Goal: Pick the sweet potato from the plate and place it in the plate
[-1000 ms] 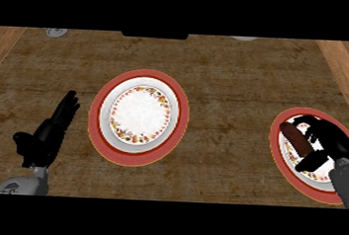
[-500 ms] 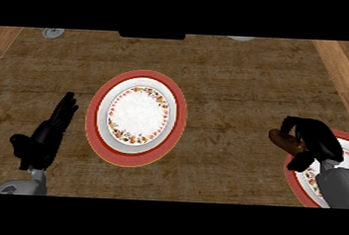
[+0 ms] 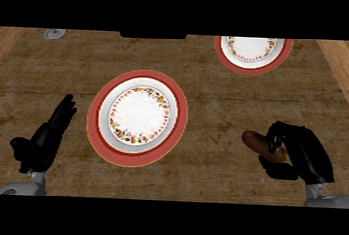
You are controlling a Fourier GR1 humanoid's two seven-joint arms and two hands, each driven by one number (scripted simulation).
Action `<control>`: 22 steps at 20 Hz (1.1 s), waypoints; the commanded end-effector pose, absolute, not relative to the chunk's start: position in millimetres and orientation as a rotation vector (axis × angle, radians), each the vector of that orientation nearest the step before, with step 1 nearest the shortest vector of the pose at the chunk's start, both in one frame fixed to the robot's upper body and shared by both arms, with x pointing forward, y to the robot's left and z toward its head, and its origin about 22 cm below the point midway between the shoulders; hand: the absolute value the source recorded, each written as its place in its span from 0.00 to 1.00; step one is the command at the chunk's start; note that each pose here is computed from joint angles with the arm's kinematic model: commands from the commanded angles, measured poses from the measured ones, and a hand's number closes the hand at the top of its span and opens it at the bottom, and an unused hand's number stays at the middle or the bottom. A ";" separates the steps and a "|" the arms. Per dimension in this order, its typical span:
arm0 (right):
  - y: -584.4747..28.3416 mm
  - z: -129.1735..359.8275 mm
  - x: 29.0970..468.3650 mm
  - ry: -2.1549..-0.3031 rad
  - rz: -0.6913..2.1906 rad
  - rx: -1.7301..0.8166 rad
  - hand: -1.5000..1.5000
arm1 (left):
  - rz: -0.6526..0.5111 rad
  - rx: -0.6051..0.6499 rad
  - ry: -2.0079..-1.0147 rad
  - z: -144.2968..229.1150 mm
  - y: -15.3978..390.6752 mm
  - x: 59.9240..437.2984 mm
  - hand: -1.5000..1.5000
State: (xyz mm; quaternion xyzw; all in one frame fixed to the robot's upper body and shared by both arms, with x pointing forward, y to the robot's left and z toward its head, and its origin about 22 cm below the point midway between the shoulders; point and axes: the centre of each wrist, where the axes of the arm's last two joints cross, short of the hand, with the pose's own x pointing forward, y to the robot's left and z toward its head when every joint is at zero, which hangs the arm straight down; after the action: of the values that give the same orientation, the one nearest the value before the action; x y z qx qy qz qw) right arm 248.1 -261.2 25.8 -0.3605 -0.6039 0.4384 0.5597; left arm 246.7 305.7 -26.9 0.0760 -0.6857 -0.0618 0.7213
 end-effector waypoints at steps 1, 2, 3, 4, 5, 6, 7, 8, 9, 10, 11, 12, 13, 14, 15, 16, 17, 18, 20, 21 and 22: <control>-244.9 72.6 226.2 -1.528 0.997 -0.888 1.00 | -0.122 0.153 -1.504 -17.4 315.0 240.8 0.50; -239.1 68.5 214.2 -1.569 0.974 -0.878 1.00 | -0.139 0.161 -1.534 -16.7 311.7 254.6 0.50; -253.4 83.2 213.8 -1.571 0.980 -0.906 1.00 | -0.142 0.167 -1.508 -31.1 309.6 238.9 0.50; -231.8 88.2 225.0 -1.622 0.954 -0.902 1.00 | -0.147 0.145 -1.529 -16.8 310.2 265.2 0.50; -237.3 89.2 218.4 -1.674 0.898 -0.916 1.00 | -0.145 0.154 -1.507 -25.0 308.2 246.5 0.50; -223.6 106.1 217.0 -1.732 0.867 -0.916 1.00 | -0.142 0.181 -1.528 -27.7 307.1 254.7 0.50; -233.2 120.1 216.6 -1.760 0.846 -0.944 1.00 | -0.137 0.161 -1.518 -19.0 296.0 252.1 0.50; -232.8 126.0 218.0 -1.781 0.851 -0.947 1.00 | -0.151 0.152 -1.530 -19.1 292.4 249.3 0.50; -212.3 128.7 207.6 -1.784 0.821 -0.963 1.00 | -0.127 0.144 -1.516 -6.4 301.9 256.2 0.50; -206.7 118.9 205.7 -1.795 0.848 -0.959 1.00 | -0.127 0.141 -1.518 -23.4 307.6 250.2 0.50; -201.0 143.7 206.5 -1.792 0.835 -0.957 1.00 | -0.143 0.159 -1.520 -28.4 315.3 241.3 0.50; -209.0 129.1 214.4 -1.802 0.833 -0.911 1.00 | -0.146 0.161 -1.532 -10.2 298.5 265.4 0.50; -201.9 136.6 211.5 -1.815 0.843 -0.887 1.00 | -0.132 0.160 -1.520 -11.1 299.7 252.2 0.50; -192.5 135.2 209.1 -1.807 0.847 -0.890 1.00 | -0.143 0.151 -1.523 -17.3 310.9 250.2 0.50; -176.6 142.0 231.6 -1.816 0.835 -0.882 1.00 | -0.126 0.156 -1.518 -35.7 292.2 239.4 0.50; -163.7 155.1 218.8 -1.837 0.823 -0.866 1.00 | -0.140 0.140 -1.525 -22.2 313.8 247.2 0.50; -142.0 141.7 226.6 -1.813 0.879 -0.855 1.00 | -0.134 0.158 -1.536 -25.9 298.3 258.8 0.50; -144.8 146.9 233.6 -1.835 0.860 -0.855 1.00 | -0.130 0.146 -1.521 -17.6 291.9 253.1 0.50; -124.0 141.8 257.7 -1.813 0.903 -0.866 1.00 | -0.148 0.166 -1.513 -11.7 308.3 262.6 0.50; -113.8 145.0 245.8 -1.802 0.906 -0.833 1.00 | -0.163 0.148 -1.512 -28.1 313.1 245.7 0.50; -108.5 151.1 252.7 -1.806 0.922 -0.810 1.00 | -0.161 0.158 -1.513 -15.6 309.8 245.3 0.50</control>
State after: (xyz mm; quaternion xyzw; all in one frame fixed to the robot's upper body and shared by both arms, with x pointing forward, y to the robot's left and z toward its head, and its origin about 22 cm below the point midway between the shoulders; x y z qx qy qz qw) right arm 242.6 -140.8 142.5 -0.3457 -0.7341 0.3585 0.4615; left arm 251.9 305.9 -20.8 0.0697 -0.6867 -0.0667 0.7205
